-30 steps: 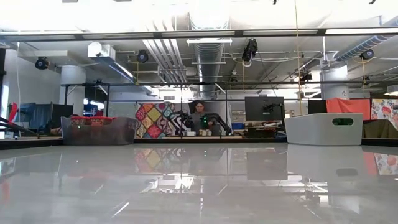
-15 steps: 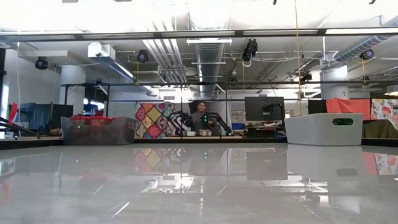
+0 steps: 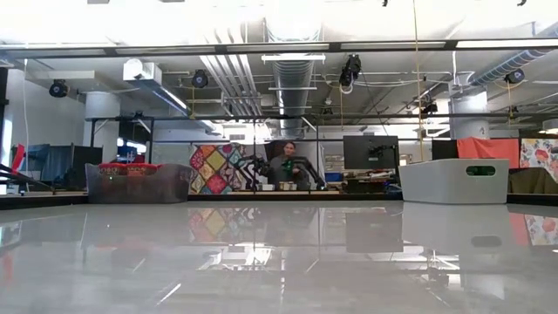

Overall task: Sort spices by type
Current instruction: Put the brown seasoning bottle into the transparent bin

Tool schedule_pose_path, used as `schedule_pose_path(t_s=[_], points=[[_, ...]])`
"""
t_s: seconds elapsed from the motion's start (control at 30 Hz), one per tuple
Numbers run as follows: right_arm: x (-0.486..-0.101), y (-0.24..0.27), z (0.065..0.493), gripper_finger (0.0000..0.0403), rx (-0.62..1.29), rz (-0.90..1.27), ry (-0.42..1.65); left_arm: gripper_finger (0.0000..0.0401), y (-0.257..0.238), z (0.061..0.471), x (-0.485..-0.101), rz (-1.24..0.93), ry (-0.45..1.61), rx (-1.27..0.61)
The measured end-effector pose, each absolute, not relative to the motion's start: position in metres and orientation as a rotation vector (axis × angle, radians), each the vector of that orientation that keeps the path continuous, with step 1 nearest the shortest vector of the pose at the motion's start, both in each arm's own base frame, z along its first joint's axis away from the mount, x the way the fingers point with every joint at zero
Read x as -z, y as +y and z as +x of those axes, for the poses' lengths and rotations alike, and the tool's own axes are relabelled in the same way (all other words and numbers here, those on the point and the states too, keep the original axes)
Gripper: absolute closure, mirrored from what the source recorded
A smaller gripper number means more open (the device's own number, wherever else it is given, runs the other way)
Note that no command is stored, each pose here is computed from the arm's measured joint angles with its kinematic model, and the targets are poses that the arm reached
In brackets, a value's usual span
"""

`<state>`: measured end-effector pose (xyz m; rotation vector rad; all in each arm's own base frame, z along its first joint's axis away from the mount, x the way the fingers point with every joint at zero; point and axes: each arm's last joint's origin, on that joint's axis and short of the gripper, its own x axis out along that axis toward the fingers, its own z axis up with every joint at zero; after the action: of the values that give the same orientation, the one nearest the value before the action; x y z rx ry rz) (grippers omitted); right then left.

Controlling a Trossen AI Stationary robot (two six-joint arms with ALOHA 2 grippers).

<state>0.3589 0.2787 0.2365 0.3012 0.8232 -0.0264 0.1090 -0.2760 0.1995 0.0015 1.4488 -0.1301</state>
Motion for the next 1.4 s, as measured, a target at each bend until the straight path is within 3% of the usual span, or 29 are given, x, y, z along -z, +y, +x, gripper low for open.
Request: schedule_pose_path(t_s=[0.57,0.97,1.4], points=[[-0.2367,0.2787,0.3589,0.007,0.026,0.301,0.823,0.0205,-0.2759,0.1091,-0.1995,0.002,1.442,0.126],[-0.2366,0.2787,0.3589,0.0076,0.026,0.301,0.824,0.0271,-0.276,0.1088,-0.2002,-0.013,1.449,0.122],[-0.2366,0.2787,0.3588,0.0067,0.024,0.302,0.826,0.0278,-0.2762,0.1067,-0.2001,-0.025,1.493,0.13]])
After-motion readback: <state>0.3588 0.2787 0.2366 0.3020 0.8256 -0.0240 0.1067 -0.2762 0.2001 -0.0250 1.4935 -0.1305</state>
